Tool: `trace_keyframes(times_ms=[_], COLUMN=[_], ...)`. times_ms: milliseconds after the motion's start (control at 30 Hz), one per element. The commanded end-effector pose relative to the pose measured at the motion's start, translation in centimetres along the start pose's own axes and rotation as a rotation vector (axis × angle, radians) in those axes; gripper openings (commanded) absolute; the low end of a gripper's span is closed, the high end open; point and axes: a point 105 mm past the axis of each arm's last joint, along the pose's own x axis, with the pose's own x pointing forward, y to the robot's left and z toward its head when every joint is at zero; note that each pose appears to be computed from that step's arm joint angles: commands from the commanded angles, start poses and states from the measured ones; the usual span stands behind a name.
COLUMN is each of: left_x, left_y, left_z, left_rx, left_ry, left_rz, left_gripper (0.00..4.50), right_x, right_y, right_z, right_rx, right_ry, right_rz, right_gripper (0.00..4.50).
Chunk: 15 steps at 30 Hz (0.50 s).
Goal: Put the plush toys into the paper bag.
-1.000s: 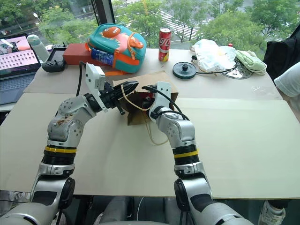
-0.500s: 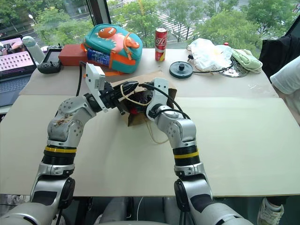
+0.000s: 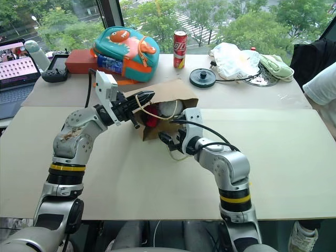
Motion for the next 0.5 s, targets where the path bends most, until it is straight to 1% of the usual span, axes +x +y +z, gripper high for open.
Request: trace_keyframes(times_ms=[33,167,367,400,433,467,500], left_x=[0.2,0.2,0.1,0.1,0.1,0.1,0.1], left_y=[-0.1,-0.1,-0.1,-0.1,-0.1,-0.1,-0.1], left_z=[1.2,1.2,1.2,1.2,1.3,1.3,1.3], left_rx=[0.031,0.030,0.030,0.030,0.030,0.030,0.031], left_ry=[-0.035,-0.037,-0.036,-0.036,-0.036,-0.036,-0.036], left_rz=[-0.008,-0.009,-0.009,-0.009,-0.009,-0.009,-0.009], left_gripper=[0.00,0.00,0.00,0.00,0.00,0.00,0.00], right_x=[-0.3,0.3,0.9,1.0,1.0,1.0,1.1], right_y=[2.2,1.6,0.3,0.3,0.1,0.2,0.3], right_z=[-0.7,-1.9,-3.2,-3.3,-3.5,-3.6,-3.7], right_rx=[-0.061,-0.063,-0.124,-0.129,-0.133,-0.133,-0.132], right_ry=[0.042,0.088,0.137,0.141,0.147,0.149,0.149], right_rz=[0.075,0.017,-0.062,-0.066,-0.073,-0.068,-0.064], right_gripper=[4.49,4.49,4.49,3.98,3.84,3.43,3.15])
